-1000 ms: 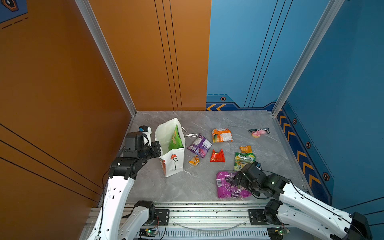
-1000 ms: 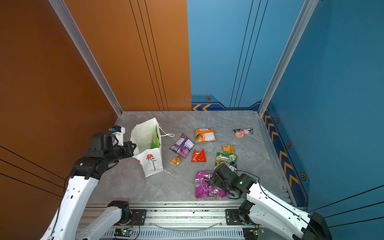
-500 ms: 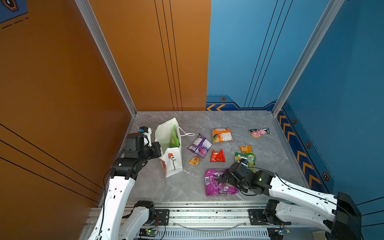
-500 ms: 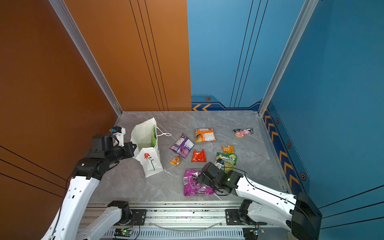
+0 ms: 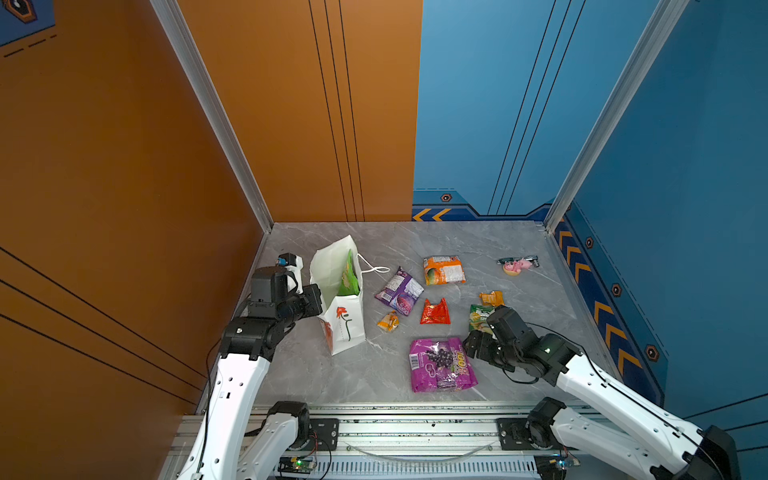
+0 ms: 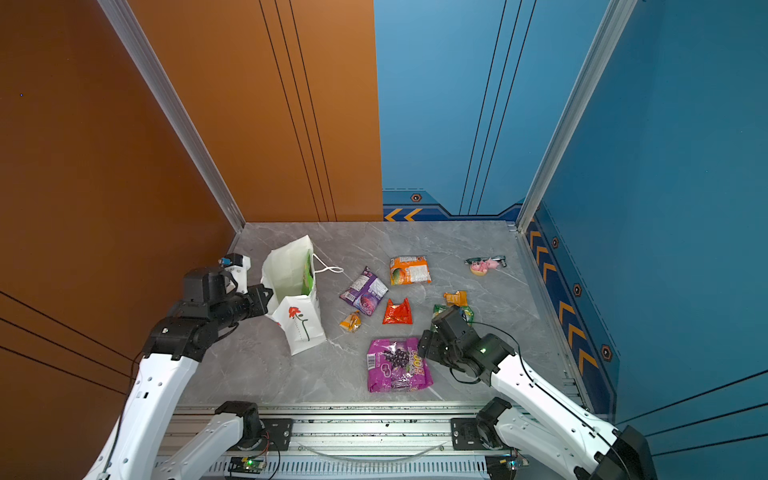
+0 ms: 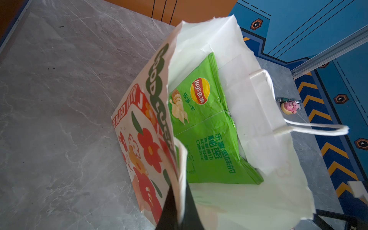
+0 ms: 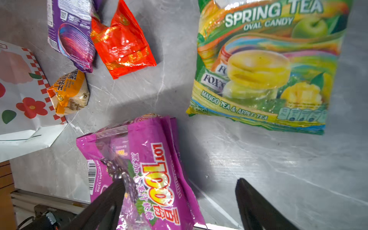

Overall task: Place the snacks into the paper bag
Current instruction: 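Lower the right gripper and close it on the purple candy bag's edge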

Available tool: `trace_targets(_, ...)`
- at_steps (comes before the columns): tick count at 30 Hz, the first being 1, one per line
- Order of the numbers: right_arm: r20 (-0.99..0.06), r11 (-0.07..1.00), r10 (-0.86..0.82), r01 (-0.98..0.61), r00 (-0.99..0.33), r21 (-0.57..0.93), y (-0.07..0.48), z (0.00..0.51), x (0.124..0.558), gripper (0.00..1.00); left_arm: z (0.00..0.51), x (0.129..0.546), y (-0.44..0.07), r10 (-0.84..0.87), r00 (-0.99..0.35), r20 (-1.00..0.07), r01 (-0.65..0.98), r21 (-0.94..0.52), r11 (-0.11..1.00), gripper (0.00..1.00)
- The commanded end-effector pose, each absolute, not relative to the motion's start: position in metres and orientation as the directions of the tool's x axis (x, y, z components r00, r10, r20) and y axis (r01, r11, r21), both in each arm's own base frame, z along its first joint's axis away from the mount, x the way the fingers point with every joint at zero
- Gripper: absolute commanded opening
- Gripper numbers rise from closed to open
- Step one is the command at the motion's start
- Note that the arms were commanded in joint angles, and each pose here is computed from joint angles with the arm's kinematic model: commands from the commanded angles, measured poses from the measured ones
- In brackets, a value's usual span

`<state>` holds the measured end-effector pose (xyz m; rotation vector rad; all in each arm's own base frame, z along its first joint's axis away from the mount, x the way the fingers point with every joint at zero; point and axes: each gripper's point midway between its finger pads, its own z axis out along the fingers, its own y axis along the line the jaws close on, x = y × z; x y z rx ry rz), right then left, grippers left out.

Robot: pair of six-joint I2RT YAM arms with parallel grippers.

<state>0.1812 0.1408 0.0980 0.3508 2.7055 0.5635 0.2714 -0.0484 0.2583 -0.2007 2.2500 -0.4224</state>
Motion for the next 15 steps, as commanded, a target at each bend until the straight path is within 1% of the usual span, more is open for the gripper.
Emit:
trace_targets(1, -0.264, 0.856, 0.272, 0.108, -0.925, 0.506, 0.153, 0.098, 0.176, 0.87, 0.259, 0.273, -0.045, -0.266, -0.638, -0.722, 0.000, -0.346, 0.938, 0.00)
trace_targets(6, -0.218, 0.829, 0.270, 0.112, -0.938, 0.547, 0.160, 0.085, 0.172, 0.81, 0.258, 0.273, -0.046, -0.266, -0.640, -0.720, 0.001, -0.348, 0.938, 0.00)
trace_targets(9, -0.200, 0.812, 0.263, 0.104, -0.944, 0.575, 0.166, 0.079, 0.172, 0.80, 0.258, 0.273, -0.046, -0.266, -0.641, -0.720, 0.001, -0.348, 0.938, 0.00)
trace_targets(12, -0.187, 0.816, 0.259, 0.111, -0.948, 0.567, 0.166, 0.070, 0.170, 0.79, 0.258, 0.273, -0.045, -0.266, -0.640, -0.720, 0.001, -0.347, 0.938, 0.00)
trace_targets(13, -0.182, 0.816, 0.258, 0.113, -0.949, 0.567, 0.166, 0.067, 0.170, 0.77, 0.258, 0.273, -0.046, -0.266, -0.642, -0.719, 0.001, -0.348, 0.937, 0.00)
trace_targets(15, -0.168, 0.806, 0.261, 0.119, -0.951, 0.580, 0.169, 0.062, 0.169, 0.71, 0.258, 0.273, -0.046, -0.265, -0.643, -0.718, 0.004, -0.349, 0.937, 0.00)
